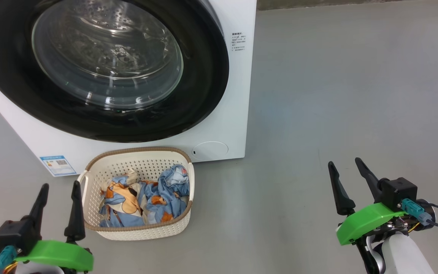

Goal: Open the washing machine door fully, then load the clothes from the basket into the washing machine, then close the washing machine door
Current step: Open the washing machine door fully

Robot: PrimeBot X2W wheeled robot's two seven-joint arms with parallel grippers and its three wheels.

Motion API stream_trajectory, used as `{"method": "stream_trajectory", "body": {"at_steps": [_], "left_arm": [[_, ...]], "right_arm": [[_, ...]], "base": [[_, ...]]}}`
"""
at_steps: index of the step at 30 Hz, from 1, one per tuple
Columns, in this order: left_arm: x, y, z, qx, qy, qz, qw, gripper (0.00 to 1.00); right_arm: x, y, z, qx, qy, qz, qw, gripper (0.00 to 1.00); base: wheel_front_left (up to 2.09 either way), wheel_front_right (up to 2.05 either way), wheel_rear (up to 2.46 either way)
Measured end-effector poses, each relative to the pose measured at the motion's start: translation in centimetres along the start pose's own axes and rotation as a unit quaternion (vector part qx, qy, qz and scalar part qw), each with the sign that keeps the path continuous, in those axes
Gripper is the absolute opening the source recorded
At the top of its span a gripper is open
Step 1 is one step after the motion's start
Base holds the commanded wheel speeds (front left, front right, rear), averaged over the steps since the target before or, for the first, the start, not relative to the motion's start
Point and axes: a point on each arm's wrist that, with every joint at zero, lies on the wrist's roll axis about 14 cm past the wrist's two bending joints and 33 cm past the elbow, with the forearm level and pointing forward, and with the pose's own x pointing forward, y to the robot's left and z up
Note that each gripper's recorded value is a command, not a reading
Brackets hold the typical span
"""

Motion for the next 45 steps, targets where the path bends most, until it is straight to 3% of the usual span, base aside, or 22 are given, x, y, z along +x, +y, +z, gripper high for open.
{"method": "stream_trajectory", "body": {"at_steps": [35,39,45], "left_arm": [[-0.8,0.0,-0.6,0.007,0.008,0.002,1.000,1.00],[-0.7,-0.1,-1.3,0.007,0.019,0.000,1.000,1.00],[-0.8,0.1,-2.3,0.008,0.033,0.003,0.999,1.00]], "right_arm": [[0.5,0.1,0.6,0.002,-0.010,0.000,1.000,1.00],[2.5,0.5,2.6,0.001,-0.039,0.007,0.999,1.00],[6.6,2.3,8.6,-0.001,-0.120,0.031,0.992,1.00]], "base": [[0.00,0.00,0.00],[0.00,0.00,0.00],[0.00,0.00,0.00]]}}
